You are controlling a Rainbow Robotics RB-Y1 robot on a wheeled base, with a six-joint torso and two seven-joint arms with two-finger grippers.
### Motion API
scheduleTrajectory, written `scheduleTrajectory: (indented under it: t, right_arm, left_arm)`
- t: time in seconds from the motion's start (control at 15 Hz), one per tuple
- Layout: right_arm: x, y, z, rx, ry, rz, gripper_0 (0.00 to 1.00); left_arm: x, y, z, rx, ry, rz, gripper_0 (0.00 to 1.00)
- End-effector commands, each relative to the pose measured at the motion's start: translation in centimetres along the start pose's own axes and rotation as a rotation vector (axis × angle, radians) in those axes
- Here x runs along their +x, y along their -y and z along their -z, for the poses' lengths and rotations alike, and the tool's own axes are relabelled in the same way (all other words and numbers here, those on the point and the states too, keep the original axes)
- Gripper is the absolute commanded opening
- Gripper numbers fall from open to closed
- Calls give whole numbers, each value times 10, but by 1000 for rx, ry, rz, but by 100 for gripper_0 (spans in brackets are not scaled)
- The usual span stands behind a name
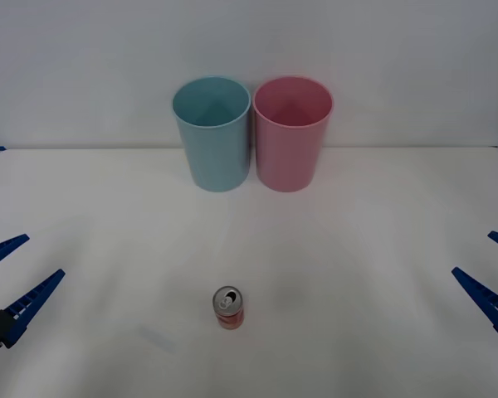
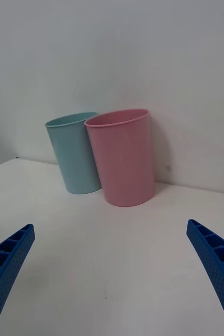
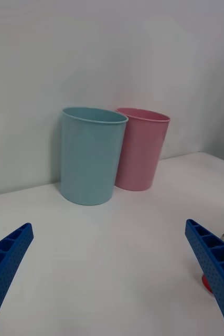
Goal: Grasp the object on the table and drop it into the matching bin: aluminum can to the light blue bin, PET bottle to the pink bin.
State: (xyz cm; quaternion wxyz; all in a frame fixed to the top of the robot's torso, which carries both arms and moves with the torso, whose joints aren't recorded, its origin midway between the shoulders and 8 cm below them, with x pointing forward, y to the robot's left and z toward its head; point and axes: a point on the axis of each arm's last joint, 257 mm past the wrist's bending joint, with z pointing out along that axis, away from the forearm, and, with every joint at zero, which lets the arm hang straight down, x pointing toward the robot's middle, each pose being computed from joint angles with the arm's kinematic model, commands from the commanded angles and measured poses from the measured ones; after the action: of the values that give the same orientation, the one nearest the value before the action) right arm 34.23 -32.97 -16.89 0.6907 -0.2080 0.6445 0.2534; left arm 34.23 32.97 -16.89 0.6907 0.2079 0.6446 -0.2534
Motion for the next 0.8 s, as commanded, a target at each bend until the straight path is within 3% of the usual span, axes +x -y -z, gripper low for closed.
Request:
scheduleTrajectory:
  t: [0.07, 0.47, 0.73, 0.8]
  right_arm:
    - [-1, -4, -4, -14, 9, -2, 100]
    - [1, -13, -9, -54, -13, 17, 100]
    - [22, -27, -10, -118, -62, 4, 100]
    - [28, -31, -11, -138, -70, 32, 100]
  left_arm:
    - [0, 0, 0, 0, 0, 0, 100]
    - [0, 0, 0, 0, 0, 0, 100]
    - [0, 0, 0, 0, 0, 0, 100]
    - [0, 0, 0, 0, 0, 0, 100]
